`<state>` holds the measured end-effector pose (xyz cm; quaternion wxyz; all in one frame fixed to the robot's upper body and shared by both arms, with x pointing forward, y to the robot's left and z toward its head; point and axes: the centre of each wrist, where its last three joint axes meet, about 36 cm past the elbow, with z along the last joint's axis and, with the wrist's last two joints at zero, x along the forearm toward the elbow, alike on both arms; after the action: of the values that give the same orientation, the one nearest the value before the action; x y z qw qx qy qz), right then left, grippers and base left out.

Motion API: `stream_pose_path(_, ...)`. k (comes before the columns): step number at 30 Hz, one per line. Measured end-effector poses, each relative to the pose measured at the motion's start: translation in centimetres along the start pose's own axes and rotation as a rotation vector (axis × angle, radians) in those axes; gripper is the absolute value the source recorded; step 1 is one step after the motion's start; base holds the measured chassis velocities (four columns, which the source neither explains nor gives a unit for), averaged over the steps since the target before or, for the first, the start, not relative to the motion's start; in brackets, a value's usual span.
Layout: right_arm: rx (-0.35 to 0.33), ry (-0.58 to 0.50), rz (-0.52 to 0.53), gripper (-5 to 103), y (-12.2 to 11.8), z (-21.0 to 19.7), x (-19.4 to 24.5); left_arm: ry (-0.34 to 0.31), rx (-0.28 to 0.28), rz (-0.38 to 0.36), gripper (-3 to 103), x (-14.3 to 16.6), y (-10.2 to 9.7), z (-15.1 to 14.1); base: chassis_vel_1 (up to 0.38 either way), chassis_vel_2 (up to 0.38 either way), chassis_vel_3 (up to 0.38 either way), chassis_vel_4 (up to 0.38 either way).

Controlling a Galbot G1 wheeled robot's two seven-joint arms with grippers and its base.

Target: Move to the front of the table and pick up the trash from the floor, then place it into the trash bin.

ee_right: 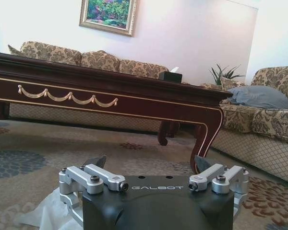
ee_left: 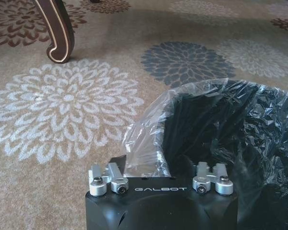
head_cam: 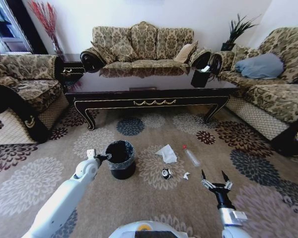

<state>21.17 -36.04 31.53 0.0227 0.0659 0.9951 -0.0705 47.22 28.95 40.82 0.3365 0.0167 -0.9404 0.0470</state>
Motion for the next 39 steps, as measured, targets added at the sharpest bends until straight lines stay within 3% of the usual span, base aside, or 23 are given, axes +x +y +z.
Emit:
stream_pose_path(2, -0.002, 0.000, 0.002, 100, 0.1, 0.1, -0.1, -0.006, -0.006, -0.002, 56, 0.2, 0.0, -0.2, 0.000, 0.000, 0.000, 0.000)
stream_pose_path(4, -0.006, 0.001, 0.001, 100, 0.2, 0.2, -0.1, -0.009, -0.009, -0.003, 56, 0.3, 0.1, -0.2, 0.000, 0.000, 0.000, 0.000)
stream_pose_path(7, -0.013, 0.005, -0.005, 100, 0.8, 0.5, -0.2, -0.022, -0.005, -0.010, 40, 0.9, 0.5, -0.6, 0.000, 0.000, 0.000, 0.000)
stream_pose_path(8, -0.013, 0.005, -0.005, 100, 0.8, 0.5, -0.2, -0.022, -0.005, -0.010, 40, 0.9, 0.5, -0.6, 0.000, 0.000, 0.000, 0.000)
stream_pose_path(16, -0.011, 0.014, -0.016, 100, 1.5, 0.9, -0.9, -0.034, 0.002, -0.041, 8, 2.1, 1.7, -0.8, 0.000, 0.000, 0.000, 0.000)
stream_pose_path(20, -0.005, 0.014, -0.019, 100, 1.4, 0.9, -1.6, -0.033, -0.014, -0.053, 4, 2.7, 2.1, -1.1, 0.000, 0.000, 0.000, 0.000)
stream_pose_path(31, 0.038, 0.110, -0.088, 100, -0.3, 3.4, -7.1, -0.094, -0.127, -0.086, 4, 7.4, 2.6, -4.4, 0.000, 0.000, 0.000, 0.000)
stream_pose_path(35, 0.075, 0.175, -0.154, 100, -2.3, 4.9, -11.3, -0.093, -0.154, -0.078, 4, 8.6, 2.2, -4.7, 0.000, 0.000, 0.000, 0.000)
stream_pose_path(39, 0.046, 0.217, -0.190, 100, -3.9, 5.4, -14.4, -0.085, -0.169, -0.059, 4, 9.0, 2.4, -4.0, 0.000, 0.000, 0.000, 0.000)
